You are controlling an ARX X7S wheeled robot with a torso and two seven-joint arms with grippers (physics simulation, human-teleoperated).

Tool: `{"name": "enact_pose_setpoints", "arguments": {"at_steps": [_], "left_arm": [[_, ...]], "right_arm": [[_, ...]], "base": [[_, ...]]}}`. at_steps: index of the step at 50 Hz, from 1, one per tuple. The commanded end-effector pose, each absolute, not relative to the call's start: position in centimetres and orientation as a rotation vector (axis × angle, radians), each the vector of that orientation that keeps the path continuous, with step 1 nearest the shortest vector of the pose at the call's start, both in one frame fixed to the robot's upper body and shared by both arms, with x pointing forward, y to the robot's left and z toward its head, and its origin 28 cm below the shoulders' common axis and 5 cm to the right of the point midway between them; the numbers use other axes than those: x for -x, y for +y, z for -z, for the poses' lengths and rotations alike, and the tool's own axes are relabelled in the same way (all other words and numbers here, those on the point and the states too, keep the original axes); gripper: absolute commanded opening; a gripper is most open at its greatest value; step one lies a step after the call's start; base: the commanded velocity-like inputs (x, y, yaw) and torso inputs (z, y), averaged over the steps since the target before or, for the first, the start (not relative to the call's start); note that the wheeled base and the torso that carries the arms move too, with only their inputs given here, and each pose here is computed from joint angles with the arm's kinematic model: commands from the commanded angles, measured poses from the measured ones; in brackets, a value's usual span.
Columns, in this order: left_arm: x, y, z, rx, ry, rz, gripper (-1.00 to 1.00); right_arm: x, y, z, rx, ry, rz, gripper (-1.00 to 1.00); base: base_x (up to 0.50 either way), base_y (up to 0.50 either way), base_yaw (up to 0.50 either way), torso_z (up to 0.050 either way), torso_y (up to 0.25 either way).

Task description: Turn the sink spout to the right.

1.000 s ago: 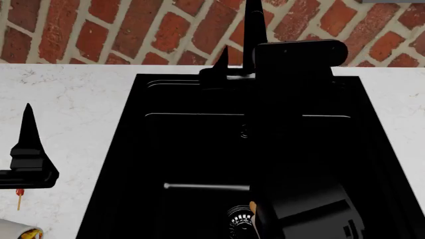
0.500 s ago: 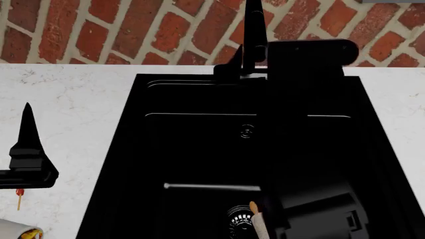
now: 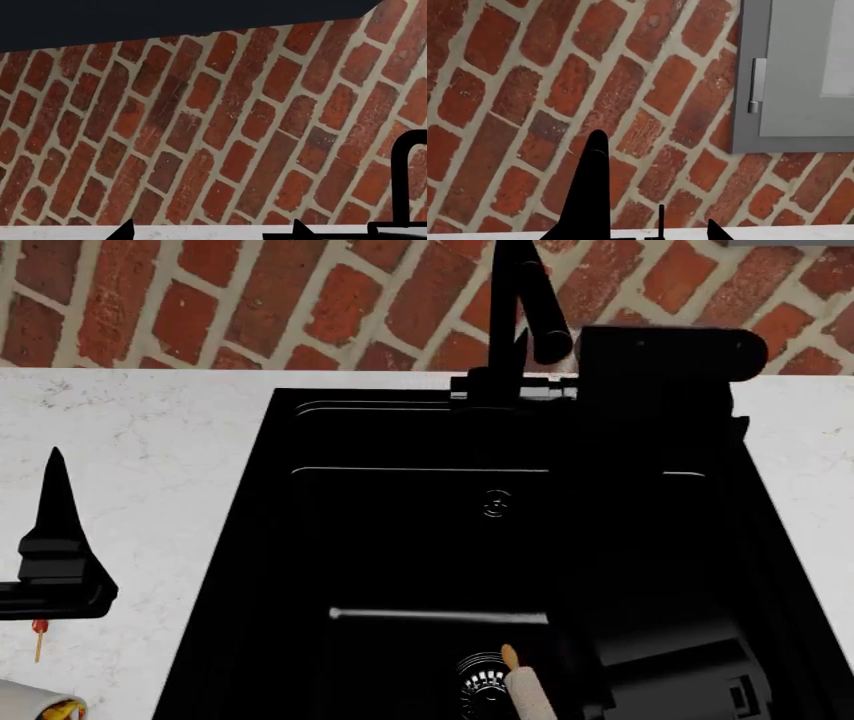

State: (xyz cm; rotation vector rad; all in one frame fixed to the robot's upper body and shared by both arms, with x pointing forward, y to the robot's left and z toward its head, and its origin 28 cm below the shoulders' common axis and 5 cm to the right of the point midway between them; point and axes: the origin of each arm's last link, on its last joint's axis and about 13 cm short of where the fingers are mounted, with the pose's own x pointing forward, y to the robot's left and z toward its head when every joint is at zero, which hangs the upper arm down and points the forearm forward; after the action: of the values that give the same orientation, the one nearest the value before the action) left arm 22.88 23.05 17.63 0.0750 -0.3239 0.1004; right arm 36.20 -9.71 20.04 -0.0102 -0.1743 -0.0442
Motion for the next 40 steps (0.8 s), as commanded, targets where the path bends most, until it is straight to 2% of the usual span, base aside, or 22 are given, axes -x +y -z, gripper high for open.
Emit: {"name": "enact_pose_setpoints", "arguments": {"at_steps": [1,40], "left_arm": [[-22.9,23.1,-17.6,-0.074,-0.324,-0.101,1.0],[-22.9,23.1,-17.6,-0.071,-0.319,-0.101,1.0]], "right_arm": [[-36.1,-10.3,-20.4,0.009,-0.185,0.072,1.0],[-37.2,-12.0,-21.4,0.032,-0.203,0.135,1.0]], "base": [[0.0,0.0,0.0,0.0,0.0],[0.0,0.0,0.0,0.0,0.0]]}}
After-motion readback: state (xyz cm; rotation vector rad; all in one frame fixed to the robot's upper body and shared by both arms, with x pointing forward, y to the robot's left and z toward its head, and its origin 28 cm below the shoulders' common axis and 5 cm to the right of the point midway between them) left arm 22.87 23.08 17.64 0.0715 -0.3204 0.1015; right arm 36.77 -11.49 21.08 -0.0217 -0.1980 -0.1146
